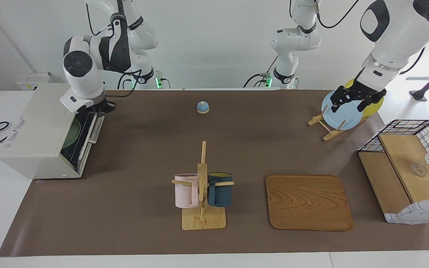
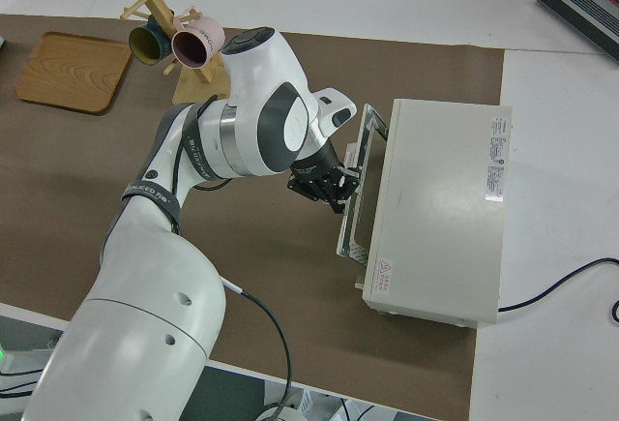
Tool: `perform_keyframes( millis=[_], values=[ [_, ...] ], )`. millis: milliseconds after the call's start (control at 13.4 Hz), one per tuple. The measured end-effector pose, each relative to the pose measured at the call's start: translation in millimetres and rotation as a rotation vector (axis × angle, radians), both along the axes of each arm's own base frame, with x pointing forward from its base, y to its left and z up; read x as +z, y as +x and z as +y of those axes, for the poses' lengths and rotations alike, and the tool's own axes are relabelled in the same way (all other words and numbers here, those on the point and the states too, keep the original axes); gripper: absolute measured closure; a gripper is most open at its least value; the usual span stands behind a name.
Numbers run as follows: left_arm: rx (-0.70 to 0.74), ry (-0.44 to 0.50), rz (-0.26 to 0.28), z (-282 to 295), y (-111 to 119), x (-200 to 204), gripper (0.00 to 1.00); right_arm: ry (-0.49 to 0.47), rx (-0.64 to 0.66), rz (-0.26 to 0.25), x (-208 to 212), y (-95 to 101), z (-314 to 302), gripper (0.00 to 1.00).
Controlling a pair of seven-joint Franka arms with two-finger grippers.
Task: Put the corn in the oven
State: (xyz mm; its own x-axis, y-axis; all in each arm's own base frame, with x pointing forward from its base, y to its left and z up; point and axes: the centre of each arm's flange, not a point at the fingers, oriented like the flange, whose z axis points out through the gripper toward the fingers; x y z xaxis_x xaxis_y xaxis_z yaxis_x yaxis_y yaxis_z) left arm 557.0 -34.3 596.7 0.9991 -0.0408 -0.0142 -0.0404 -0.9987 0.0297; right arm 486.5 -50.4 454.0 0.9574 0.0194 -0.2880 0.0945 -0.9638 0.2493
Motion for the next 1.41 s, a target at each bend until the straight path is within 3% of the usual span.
perform_keyframes(
  millis=[521,893,1190,1413],
  values=[
    [0.0,0.0,0.0,0.0,0.0,0.0,0.0,-0.024,0.011,0.006,22.8,-0.5,-23.8,0.99],
    [0.0,0.0,0.0,0.0,0.0,0.0,0.0,-0.026,0.025,-0.014,70.0,7.4,-16.3,0.99],
    [0.0,0.0,0.0,0.0,0.0,0.0,0.0,0.14,-0.019,-0.06,114.2,15.8,5.7,0.95],
    [0.0,0.0,0.0,0.0,0.0,0.0,0.0,0.203,-0.021,-0.077,122.0,26.0,15.5,0.93]
  ],
)
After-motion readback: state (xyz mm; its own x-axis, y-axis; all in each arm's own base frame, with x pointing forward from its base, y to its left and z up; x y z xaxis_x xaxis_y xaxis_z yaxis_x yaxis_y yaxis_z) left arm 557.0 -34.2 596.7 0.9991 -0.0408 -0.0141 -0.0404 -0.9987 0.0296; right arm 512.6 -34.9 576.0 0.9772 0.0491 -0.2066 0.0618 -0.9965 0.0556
